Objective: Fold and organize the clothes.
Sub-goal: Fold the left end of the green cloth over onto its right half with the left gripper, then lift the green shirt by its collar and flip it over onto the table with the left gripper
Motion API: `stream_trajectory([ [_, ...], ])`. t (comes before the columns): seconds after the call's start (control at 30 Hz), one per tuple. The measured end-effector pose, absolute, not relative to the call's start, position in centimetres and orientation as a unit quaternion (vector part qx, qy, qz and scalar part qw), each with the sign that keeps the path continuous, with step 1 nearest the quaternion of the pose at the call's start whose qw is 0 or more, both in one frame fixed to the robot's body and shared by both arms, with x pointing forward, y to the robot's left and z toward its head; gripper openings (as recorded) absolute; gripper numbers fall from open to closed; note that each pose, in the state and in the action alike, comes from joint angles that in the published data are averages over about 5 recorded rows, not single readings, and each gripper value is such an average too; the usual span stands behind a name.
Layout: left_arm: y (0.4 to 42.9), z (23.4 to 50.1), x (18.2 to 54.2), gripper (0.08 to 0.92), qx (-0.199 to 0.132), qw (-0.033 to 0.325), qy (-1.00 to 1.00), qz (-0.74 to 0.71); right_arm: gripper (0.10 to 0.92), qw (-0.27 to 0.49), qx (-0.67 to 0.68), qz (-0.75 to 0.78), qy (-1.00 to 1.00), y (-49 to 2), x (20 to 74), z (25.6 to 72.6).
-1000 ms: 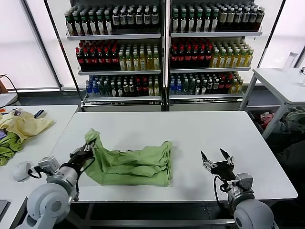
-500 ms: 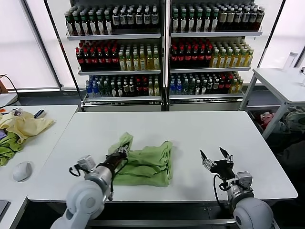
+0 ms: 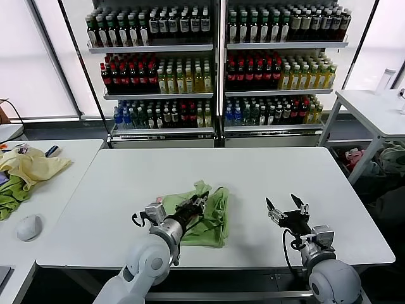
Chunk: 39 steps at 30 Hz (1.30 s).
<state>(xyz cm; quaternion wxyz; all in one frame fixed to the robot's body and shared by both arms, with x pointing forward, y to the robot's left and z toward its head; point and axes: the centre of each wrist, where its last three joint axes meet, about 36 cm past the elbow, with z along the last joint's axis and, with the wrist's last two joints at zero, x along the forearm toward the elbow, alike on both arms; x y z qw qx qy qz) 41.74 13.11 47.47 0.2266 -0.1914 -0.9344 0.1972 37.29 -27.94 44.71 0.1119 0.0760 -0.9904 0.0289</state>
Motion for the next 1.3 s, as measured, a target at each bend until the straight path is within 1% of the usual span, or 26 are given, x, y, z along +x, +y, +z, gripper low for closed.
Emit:
stream_trajectory([
  [0.17, 13.1, 48.4, 41.3, 0.534, -0.206, 0.217, -0.934, 0.196, 0.823, 0.111, 0.076, 0.029, -0.99, -27.9, 37.6, 44.7],
  [0.3, 14.0, 48.8, 41.0, 0.647, -0.205, 0.207, -0.935, 0.201, 0.823, 0.111, 0.076, 0.027, -0.991, -27.8, 37.8, 44.5],
  [0.43, 15.9, 48.3, 40.9, 0.762, -0.181, 0.198, -0.945, 0.187, 0.823, 0.113, 0.078, 0.026, -0.99, -27.5, 37.8, 44.2],
  [0.53, 17.9, 47.4, 40.9, 0.811, -0.15, 0.194, -0.955, 0.165, 0.823, 0.113, 0.079, 0.027, -0.99, -27.3, 37.8, 44.0],
  [0.73, 21.1, 44.5, 41.0, 0.823, -0.089, 0.197, -0.969, 0.116, 0.823, 0.113, 0.078, 0.029, -0.99, -27.2, 37.9, 43.7],
  [0.87, 22.2, 42.7, 40.7, 0.823, -0.066, 0.208, -0.972, 0.092, 0.823, 0.114, 0.077, 0.03, -0.99, -27.2, 37.9, 43.6],
  [1.0, 22.7, 41.1, 40.1, 0.823, -0.054, 0.221, -0.971, 0.076, 0.823, 0.114, 0.077, 0.031, -0.99, -27.1, 37.8, 43.4],
  [1.13, 22.9, 39.8, 39.6, 0.823, -0.052, 0.234, -0.969, 0.067, 0.823, 0.114, 0.076, 0.03, -0.99, -26.9, 37.7, 43.3],
  [1.3, 23.0, 39.1, 39.4, 0.818, -0.053, 0.241, -0.966, 0.071, 0.823, 0.112, 0.077, 0.029, -0.99, -26.6, 37.5, 43.3],
])
